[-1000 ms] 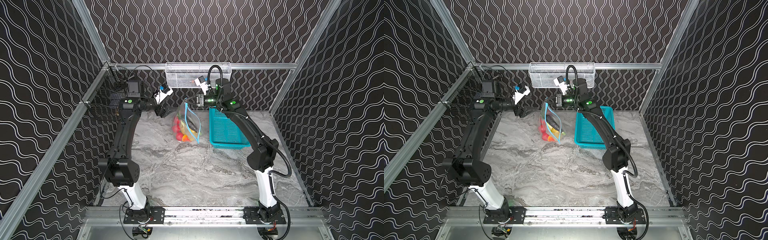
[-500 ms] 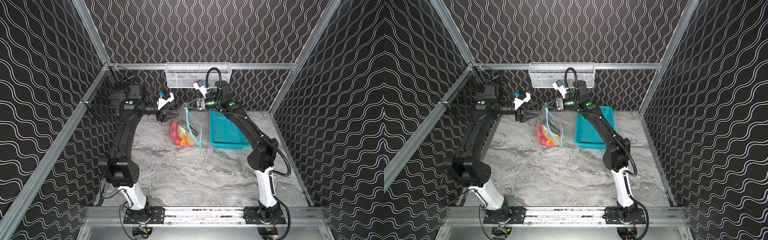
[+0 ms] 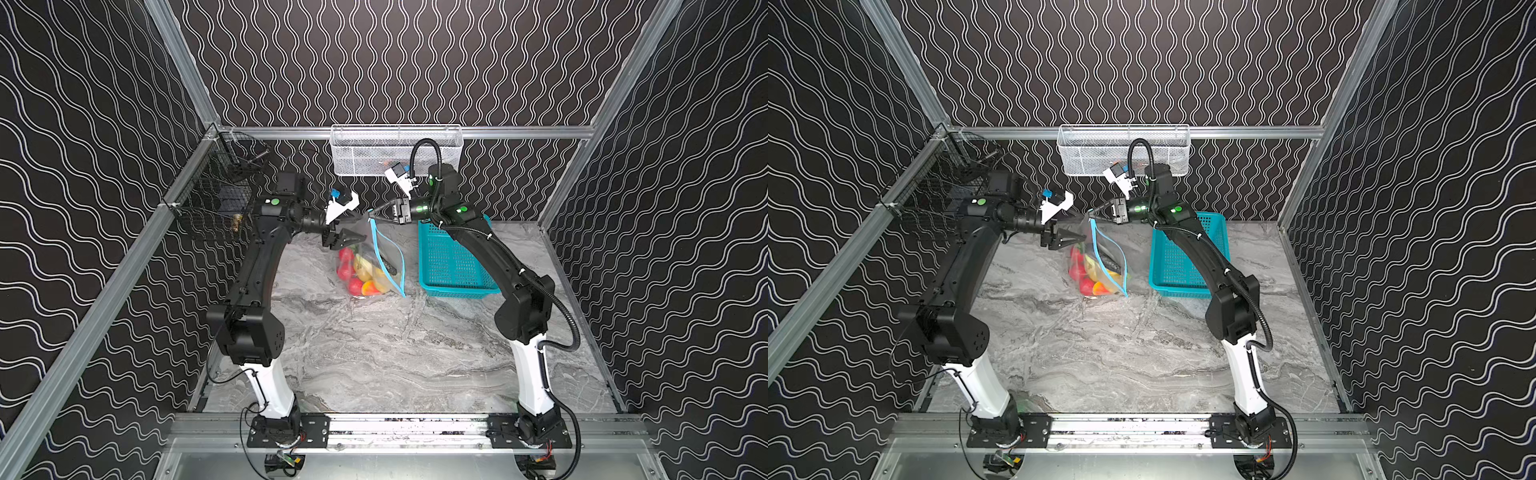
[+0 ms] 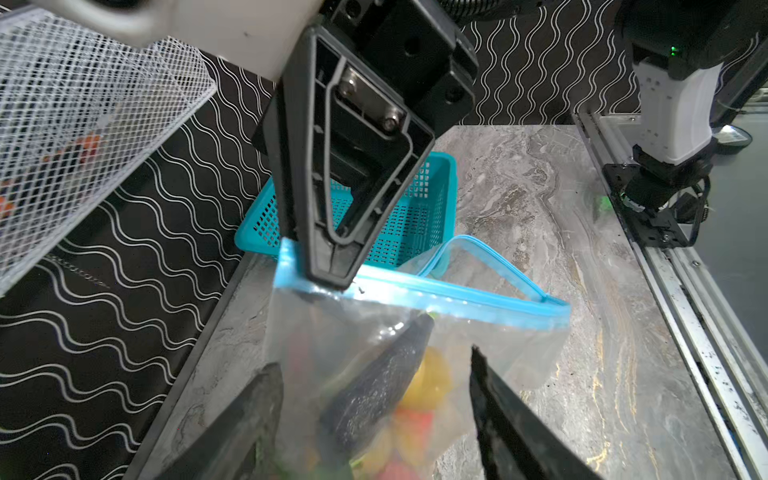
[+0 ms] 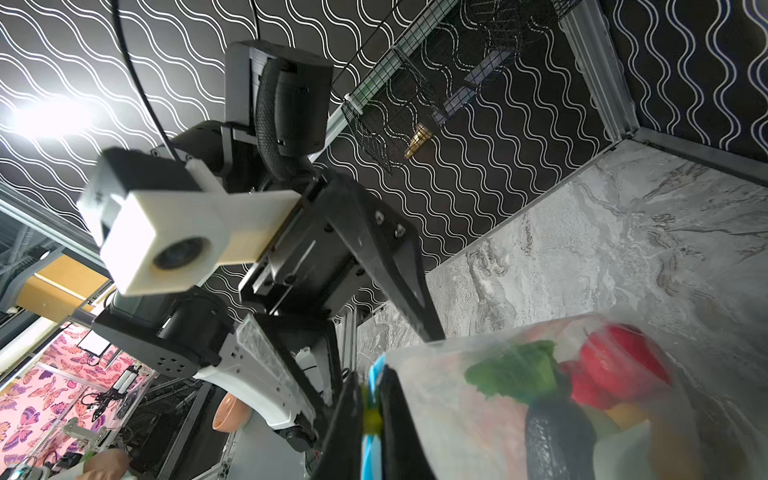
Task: Place the food in the zip-top bag and seal the zipper
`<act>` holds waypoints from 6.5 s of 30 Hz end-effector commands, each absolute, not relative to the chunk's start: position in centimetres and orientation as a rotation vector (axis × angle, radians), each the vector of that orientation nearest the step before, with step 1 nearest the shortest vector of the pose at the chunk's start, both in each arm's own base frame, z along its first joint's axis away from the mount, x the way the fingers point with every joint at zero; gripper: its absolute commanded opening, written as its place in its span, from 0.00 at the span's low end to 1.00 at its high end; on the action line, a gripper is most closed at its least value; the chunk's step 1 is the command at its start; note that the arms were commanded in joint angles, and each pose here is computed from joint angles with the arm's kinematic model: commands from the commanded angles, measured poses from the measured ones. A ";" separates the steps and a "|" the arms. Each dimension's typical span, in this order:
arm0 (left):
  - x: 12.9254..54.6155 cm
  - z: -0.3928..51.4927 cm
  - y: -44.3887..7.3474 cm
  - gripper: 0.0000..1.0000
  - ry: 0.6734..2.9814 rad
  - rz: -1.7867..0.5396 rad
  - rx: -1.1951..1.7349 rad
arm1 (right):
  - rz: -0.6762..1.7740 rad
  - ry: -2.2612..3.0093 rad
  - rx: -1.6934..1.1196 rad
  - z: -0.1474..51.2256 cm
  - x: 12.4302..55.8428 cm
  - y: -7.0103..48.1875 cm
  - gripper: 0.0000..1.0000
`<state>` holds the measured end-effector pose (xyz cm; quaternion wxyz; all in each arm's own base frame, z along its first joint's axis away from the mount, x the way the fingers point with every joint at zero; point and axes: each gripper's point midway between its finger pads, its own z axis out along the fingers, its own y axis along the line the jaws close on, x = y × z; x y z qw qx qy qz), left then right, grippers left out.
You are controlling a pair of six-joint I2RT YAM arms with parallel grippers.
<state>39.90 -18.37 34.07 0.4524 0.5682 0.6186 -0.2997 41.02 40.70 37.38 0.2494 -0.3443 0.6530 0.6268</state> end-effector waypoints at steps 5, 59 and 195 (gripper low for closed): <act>40.6 34.3 -18.7 0.72 1.520 -0.705 1.394 | 1.705 1.714 -0.990 38.1 40.6 40.8 0.00; 41.5 33.4 -20.6 0.00 1.548 -0.619 1.393 | 1.514 1.845 -0.919 34.2 42.5 40.4 0.01; 43.0 33.6 -18.3 0.00 1.754 -1.050 0.960 | 1.474 1.773 -0.824 36.8 42.8 41.3 0.22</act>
